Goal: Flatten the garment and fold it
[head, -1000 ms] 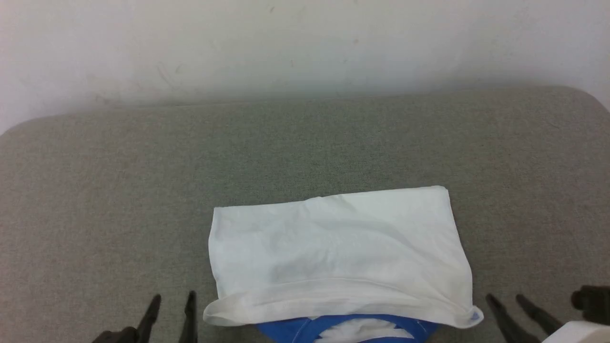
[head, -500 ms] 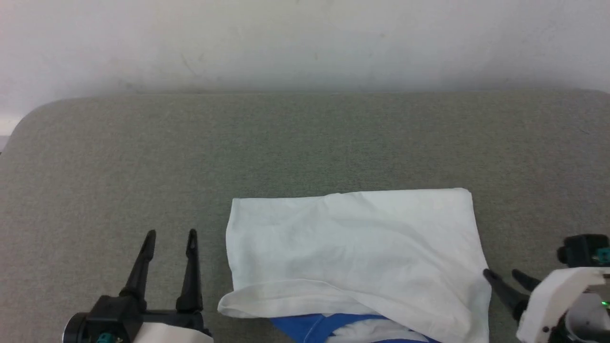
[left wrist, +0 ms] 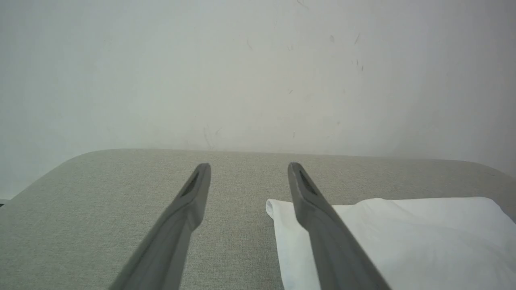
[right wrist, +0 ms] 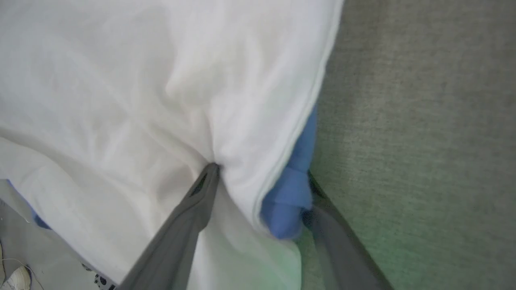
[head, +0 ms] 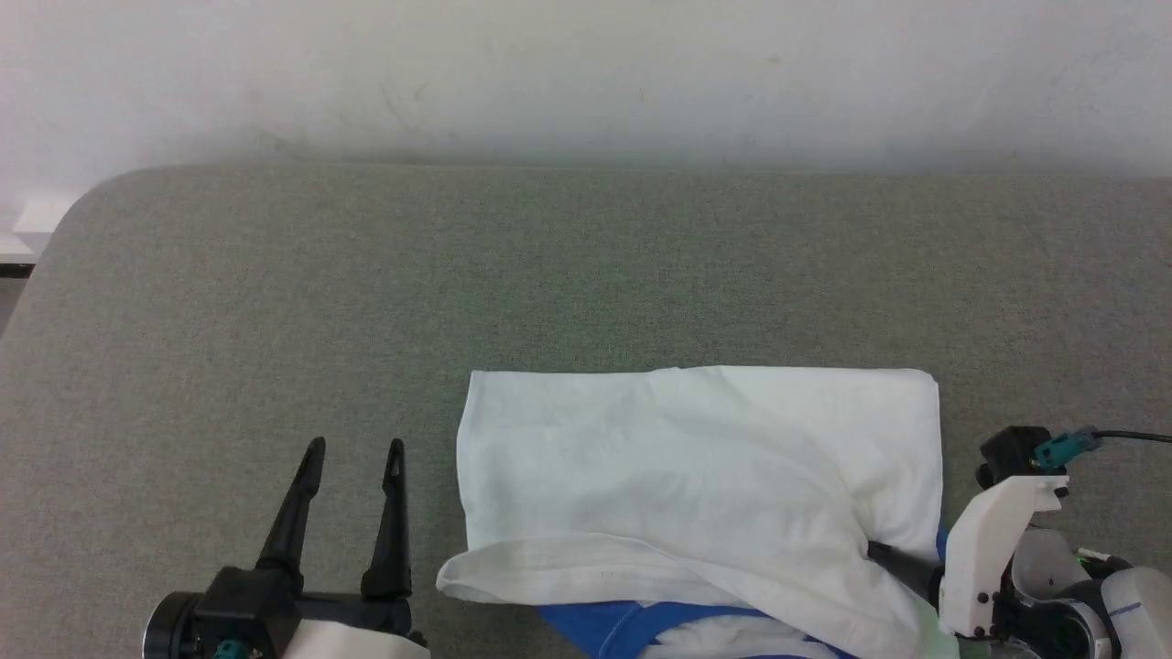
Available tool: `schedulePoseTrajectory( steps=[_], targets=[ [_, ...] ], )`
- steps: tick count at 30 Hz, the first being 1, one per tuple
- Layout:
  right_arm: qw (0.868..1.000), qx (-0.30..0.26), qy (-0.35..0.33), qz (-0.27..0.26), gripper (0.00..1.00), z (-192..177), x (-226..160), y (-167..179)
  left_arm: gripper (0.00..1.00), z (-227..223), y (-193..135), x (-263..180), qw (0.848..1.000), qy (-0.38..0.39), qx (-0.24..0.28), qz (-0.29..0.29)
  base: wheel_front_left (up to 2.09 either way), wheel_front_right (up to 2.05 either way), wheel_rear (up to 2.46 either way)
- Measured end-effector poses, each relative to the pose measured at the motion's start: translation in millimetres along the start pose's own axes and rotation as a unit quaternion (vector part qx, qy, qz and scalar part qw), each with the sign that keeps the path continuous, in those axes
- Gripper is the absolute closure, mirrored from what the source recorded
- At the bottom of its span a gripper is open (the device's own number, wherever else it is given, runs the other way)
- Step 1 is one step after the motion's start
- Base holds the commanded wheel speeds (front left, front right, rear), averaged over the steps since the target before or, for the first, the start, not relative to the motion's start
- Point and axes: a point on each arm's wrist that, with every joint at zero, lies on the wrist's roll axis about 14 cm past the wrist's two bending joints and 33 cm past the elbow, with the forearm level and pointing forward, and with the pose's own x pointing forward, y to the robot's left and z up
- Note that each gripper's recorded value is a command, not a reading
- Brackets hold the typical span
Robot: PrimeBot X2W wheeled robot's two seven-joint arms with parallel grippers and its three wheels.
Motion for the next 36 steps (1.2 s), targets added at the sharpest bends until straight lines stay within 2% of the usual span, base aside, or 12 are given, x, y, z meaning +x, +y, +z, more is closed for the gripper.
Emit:
schedulePoseTrajectory(
  steps=[1, 3, 6, 12, 17, 21, 24, 29, 36],
  targets=[
    [1.000, 0.002, 0.006, 0.003, 0.57, -1, 1, 1, 0.00, 0, 0, 0, 1.000, -0.001, 0.000, 0.001, 0.00, 0.00, 0.00],
    [1.000, 0.000, 0.015, 0.006, 1.00, -3, 1, 4, 0.00, 0, 0, 0, 1.000, -0.002, 0.001, 0.000, 0.00, 0.00, 0.00],
    [1.000, -0.005, 0.009, 0.016, 1.00, -3, 2, 12, 0.00, 1, 0, 0, 1.000, -0.003, 0.001, -0.002, 0.00, 0.00, 0.00],
    [0.998, -0.012, -0.061, 0.012, 1.00, 17, -14, 11, 0.00, 3, 1, -1, 1.000, -0.008, 0.006, -0.003, 0.00, 0.00, 0.00],
    [0.992, -0.001, -0.119, -0.033, 1.00, 29, -45, -20, 0.00, 5, 0, -3, 1.000, -0.011, 0.008, -0.007, 0.00, 0.00, 0.00],
    [0.989, 0.016, -0.123, -0.086, 1.00, 14, -68, -55, 0.00, 2, -1, -6, 1.000, -0.007, 0.008, -0.010, 0.00, 0.00, 0.00],
    [0.986, 0.017, -0.130, -0.100, 1.00, 13, -78, -60, 0.00, 3, -4, -5, 1.000, -0.008, 0.008, -0.014, 0.00, 0.00, 0.00],
    [0.987, -0.005, -0.147, -0.066, 1.00, 28, -80, -29, 0.00, 1, -8, -5, 1.000, -0.007, 0.007, -0.022, 0.00, 0.00, 0.00],
    [0.983, -0.052, -0.169, 0.042, 1.00, 58, -69, 57, 0.00, 1, -5, -10, 1.000, -0.007, 0.007, -0.019, 0.00, 0.00, 0.00]
  ],
)
